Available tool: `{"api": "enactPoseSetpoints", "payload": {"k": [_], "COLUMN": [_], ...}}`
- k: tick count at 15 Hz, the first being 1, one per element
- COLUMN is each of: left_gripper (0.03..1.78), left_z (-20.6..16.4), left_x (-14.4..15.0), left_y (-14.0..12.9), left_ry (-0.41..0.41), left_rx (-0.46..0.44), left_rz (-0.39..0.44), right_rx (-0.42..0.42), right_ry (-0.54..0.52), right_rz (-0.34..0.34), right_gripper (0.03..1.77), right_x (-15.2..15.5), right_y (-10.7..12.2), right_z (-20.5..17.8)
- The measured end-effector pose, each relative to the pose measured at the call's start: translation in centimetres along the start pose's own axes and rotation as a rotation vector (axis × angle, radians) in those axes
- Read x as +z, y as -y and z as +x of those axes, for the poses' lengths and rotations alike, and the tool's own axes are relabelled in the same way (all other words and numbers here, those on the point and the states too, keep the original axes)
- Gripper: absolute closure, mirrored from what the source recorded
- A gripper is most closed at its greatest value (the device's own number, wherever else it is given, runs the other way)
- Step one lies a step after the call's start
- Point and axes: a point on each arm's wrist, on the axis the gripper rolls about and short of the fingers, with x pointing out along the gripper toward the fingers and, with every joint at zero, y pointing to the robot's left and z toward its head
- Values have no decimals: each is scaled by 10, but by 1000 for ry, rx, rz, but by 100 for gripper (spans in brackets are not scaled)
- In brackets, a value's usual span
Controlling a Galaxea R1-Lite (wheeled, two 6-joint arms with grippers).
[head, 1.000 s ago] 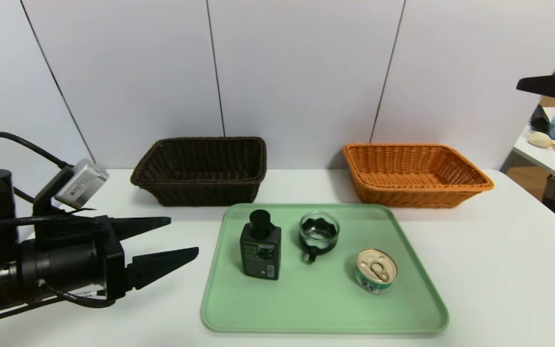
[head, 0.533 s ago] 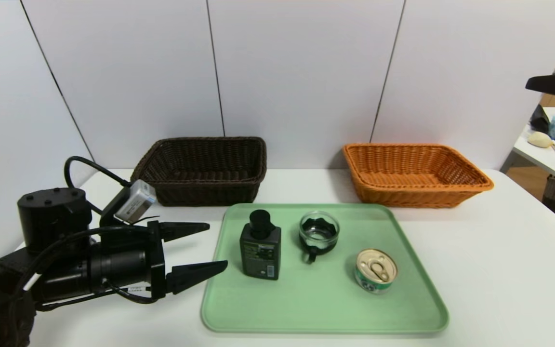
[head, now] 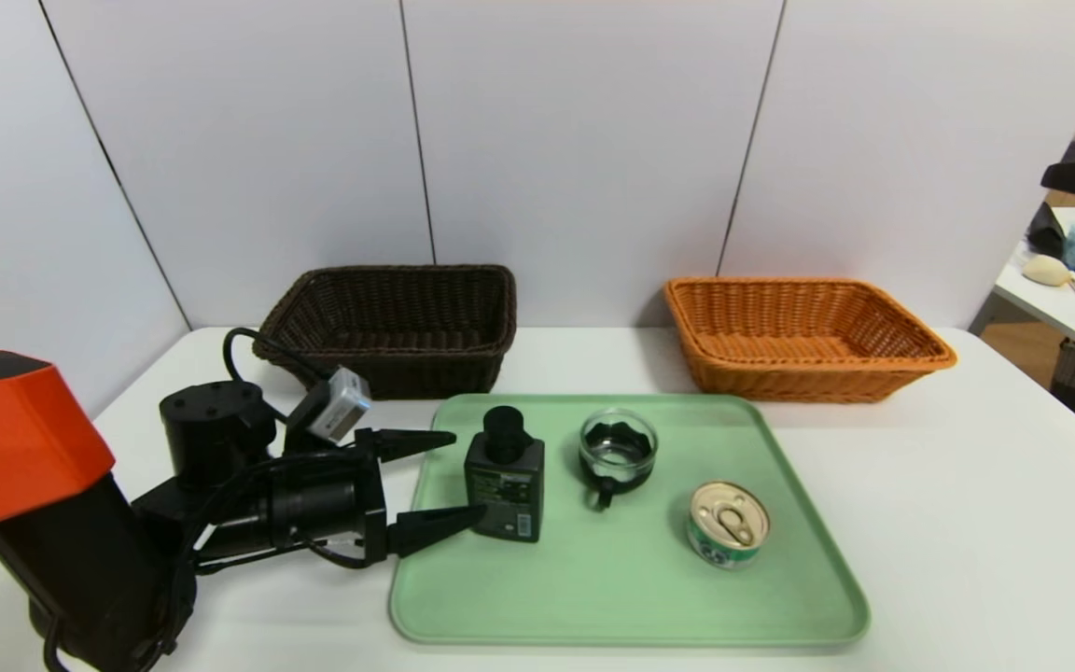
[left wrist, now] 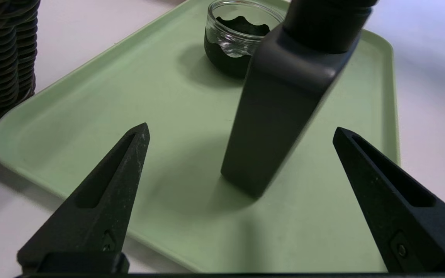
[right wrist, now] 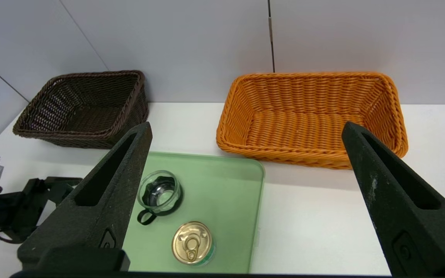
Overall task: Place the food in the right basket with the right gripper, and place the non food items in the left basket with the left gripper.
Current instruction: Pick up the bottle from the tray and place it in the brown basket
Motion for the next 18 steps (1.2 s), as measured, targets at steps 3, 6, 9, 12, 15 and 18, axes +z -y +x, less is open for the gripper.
{"api": "enactPoseSetpoints", "payload": {"k": [3, 6, 9, 12, 15, 18], "left_gripper": [12, 12, 12, 12, 12, 26], "left_z": [18, 33, 46, 54, 59, 62], "left_x": [-2, -5, -7, -3, -1, -1], "left_y": [-2, 5, 14, 17, 17, 17], "left_ry": [0, -9, -18, -8, -6, -4], "left_rx": [-37, -80, -98, -116, -107, -105], "left_rz": [2, 1, -11, -6, -4, -32], "right_rx": [-1, -1, -11, -15, -21, -16], "right_ry": [-5, -30, -56, -129, -186, -218], "right_rz": [-1, 3, 6, 14, 21, 21], "right_gripper": [10, 10, 10, 10, 10, 10], "right_x": [-3, -7, -11, -19, -28, -34], "right_y": [-1, -1, 0, 2, 5, 5], "right_z": [-10, -19, -18, -9, 4, 10]}}
